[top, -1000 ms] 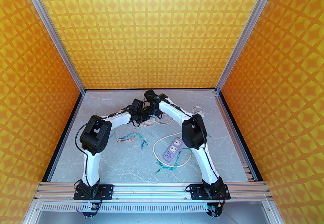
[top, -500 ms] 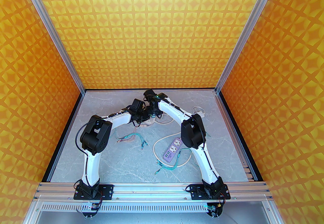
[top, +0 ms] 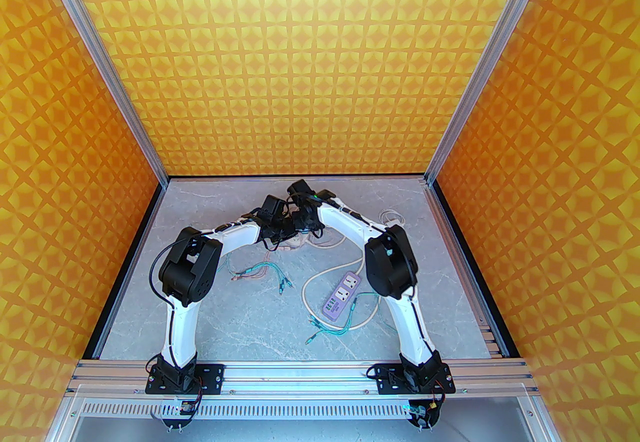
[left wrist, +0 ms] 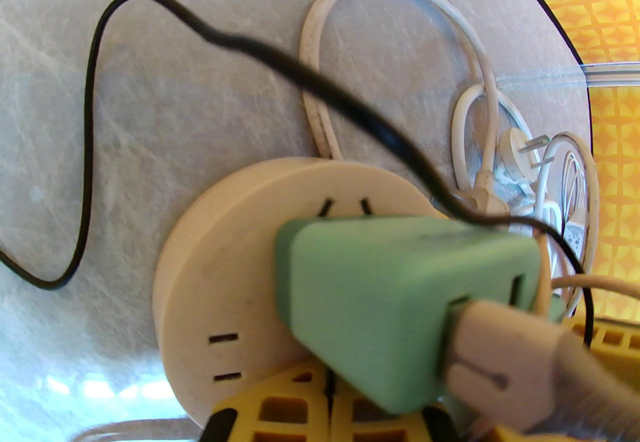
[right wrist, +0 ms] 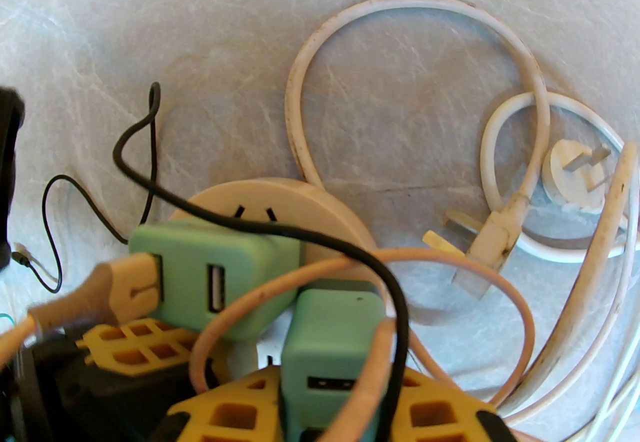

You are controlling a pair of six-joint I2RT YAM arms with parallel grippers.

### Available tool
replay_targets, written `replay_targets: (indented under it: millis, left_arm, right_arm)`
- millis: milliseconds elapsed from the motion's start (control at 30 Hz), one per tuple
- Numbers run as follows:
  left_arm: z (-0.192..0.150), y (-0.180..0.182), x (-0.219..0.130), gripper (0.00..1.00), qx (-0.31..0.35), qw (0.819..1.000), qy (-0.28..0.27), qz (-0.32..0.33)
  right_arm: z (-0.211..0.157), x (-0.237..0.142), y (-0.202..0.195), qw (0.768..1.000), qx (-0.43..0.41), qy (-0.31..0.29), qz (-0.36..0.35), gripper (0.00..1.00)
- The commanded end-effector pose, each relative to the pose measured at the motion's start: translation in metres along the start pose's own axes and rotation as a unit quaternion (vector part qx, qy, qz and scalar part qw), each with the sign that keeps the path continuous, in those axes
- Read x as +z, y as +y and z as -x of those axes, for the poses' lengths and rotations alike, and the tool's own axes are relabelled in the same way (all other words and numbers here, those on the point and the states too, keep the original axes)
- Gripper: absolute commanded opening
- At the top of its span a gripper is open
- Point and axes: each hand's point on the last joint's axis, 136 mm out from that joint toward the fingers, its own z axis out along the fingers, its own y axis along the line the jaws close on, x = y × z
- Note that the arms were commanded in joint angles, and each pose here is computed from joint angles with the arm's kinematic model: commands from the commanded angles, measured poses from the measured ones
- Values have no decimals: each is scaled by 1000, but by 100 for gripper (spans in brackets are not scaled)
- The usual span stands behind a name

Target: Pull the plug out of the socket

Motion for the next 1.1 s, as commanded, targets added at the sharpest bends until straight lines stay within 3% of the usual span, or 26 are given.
replay_targets:
  millis: [0,200,367,700,800,1067]
  left_arm:
    - [-90,83,47,0,-13,985,120,120]
    - [-90,83,47,0,-12,985,122,119]
    - [-90,82,48,0,-12,986,122,117]
    - [-89,79,46,0,-9,986,123,116]
    - [-90,80,46,0,-10,985,124,117]
    - [-90,78,50,0,-8,985,125,118]
  right_arm:
    - [11,-25,71,992,-40,0,122,27]
    - [-8,-30,77,989,-36,19,143,27]
    - [-27,-47,84,988,-39,-7,152,28]
    - [17,-26,71,992,-33,0,124,27]
    - [5,-28,72,991,-34,12,132,27]
    - [-24,-63,73,988,-33,-20,148,28]
